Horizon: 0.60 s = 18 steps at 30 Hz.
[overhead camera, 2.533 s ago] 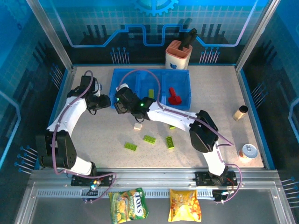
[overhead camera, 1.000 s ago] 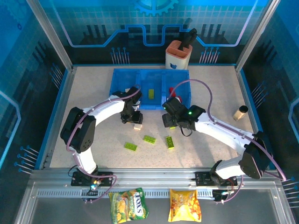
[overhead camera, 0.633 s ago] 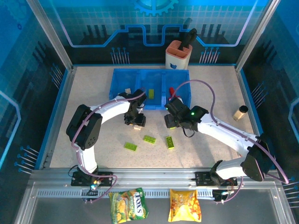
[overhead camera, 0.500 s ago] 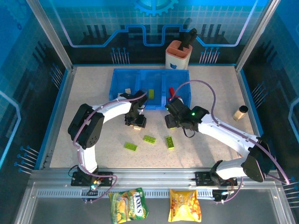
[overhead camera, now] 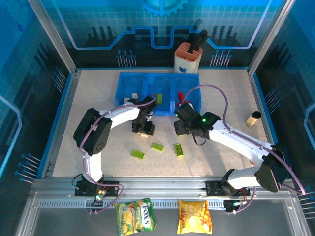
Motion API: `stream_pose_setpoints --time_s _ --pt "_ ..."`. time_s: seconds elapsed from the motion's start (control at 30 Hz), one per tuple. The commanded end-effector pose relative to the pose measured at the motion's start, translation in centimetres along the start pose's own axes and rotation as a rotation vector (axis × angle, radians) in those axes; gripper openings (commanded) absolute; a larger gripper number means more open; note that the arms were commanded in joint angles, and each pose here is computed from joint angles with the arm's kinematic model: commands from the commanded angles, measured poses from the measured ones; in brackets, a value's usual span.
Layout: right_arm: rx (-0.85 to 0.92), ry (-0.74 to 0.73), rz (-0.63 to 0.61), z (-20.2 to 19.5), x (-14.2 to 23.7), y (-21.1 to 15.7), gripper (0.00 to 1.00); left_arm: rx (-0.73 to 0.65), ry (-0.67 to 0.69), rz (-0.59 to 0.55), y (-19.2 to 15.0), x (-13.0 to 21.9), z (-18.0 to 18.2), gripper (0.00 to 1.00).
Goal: Sort the legos into containers by color
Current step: Pick up the lego from the center of the table.
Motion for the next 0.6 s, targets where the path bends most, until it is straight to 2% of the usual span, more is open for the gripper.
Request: stream_pose_setpoints --time_s 0.0,0.57 --pt "-0.025 -0.015 0.008 -0.6 0.1 -0.1 0.71 0.000 0.012 0.013 0.1 -0.5 -0.2 0.56" --pt "-0.023 -0.008 0.009 -0.5 0.2 -0.1 0.70 0.002 0.024 -0.033 0.5 1.2 -0.1 0.49"
Point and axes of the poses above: each hand's point on the last joint's axis, 136 mm out from that joint toward the fingers, its own x axis back along the fingers, its own z axis along the line the jaws close on, y = z × x, the point moved 2 cm from there along x, back along the fingers, and after that the axes turned 4 degrees about -x, right-handed, at the moved point
